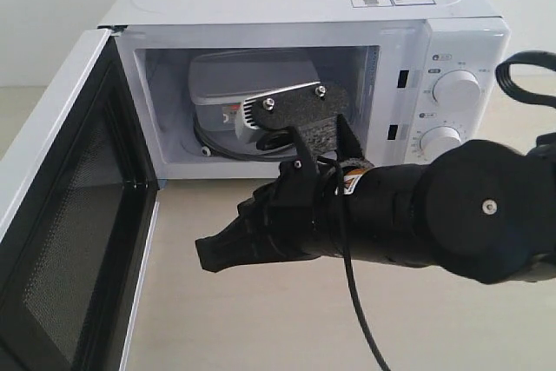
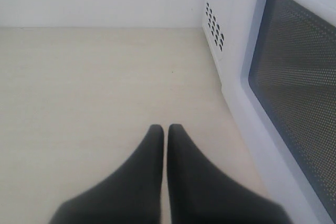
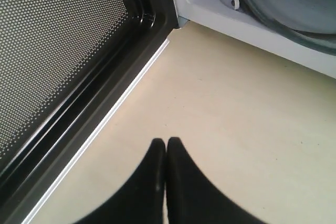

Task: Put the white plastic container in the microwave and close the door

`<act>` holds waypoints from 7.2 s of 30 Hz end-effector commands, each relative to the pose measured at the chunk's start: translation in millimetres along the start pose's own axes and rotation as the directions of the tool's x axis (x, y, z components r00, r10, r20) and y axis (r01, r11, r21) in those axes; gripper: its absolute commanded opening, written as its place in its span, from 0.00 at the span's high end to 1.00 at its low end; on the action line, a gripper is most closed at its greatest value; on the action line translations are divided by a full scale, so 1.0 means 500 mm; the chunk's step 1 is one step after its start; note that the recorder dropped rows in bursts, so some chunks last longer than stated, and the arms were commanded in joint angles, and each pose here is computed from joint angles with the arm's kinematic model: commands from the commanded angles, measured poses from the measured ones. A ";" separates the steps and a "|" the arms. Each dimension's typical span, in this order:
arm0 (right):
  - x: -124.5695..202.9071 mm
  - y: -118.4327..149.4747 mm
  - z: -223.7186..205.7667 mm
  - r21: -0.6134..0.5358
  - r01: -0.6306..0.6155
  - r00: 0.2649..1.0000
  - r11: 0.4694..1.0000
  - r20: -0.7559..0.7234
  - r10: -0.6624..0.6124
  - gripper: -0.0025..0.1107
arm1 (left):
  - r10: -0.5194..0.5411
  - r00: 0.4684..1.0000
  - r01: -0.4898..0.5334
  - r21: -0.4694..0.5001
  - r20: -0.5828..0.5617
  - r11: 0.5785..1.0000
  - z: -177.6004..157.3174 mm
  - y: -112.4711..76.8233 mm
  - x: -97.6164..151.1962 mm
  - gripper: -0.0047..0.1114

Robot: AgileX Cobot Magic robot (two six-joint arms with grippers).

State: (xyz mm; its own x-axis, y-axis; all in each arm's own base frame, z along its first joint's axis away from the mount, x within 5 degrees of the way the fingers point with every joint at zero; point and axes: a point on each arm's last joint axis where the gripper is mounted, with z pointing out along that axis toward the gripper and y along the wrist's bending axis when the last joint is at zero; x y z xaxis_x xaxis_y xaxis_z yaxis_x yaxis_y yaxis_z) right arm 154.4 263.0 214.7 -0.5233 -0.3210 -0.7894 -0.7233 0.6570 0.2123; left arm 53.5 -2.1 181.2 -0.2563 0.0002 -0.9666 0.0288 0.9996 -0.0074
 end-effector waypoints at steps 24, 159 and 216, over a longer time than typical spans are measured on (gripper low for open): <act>-0.060 0.024 -0.153 -0.116 0.208 0.971 0.971 0.140 -0.191 0.98 | -0.015 1.000 0.015 -0.002 0.006 1.000 -0.001 0.000 -0.003 0.92; 0.320 -0.208 -0.409 0.638 -0.318 0.884 0.701 0.466 -0.023 0.98 | -0.015 1.000 0.015 -0.002 0.005 1.000 -0.001 0.000 -0.002 0.92; 0.320 -0.208 -0.409 0.638 -0.318 0.884 0.701 0.466 -0.023 0.98 | -0.210 0.973 0.223 0.158 -0.093 0.962 -0.219 -0.036 -0.315 0.92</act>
State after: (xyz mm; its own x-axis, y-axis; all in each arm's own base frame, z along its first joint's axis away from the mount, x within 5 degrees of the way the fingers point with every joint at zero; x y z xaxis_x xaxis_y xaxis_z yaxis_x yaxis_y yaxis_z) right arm 53.9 3.7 182.7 -0.2496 0.0211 -0.9681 -0.0525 0.9980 0.0353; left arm -24.1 -15.7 357.1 -0.2429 -0.2450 -0.9386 0.1351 0.9496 -0.2828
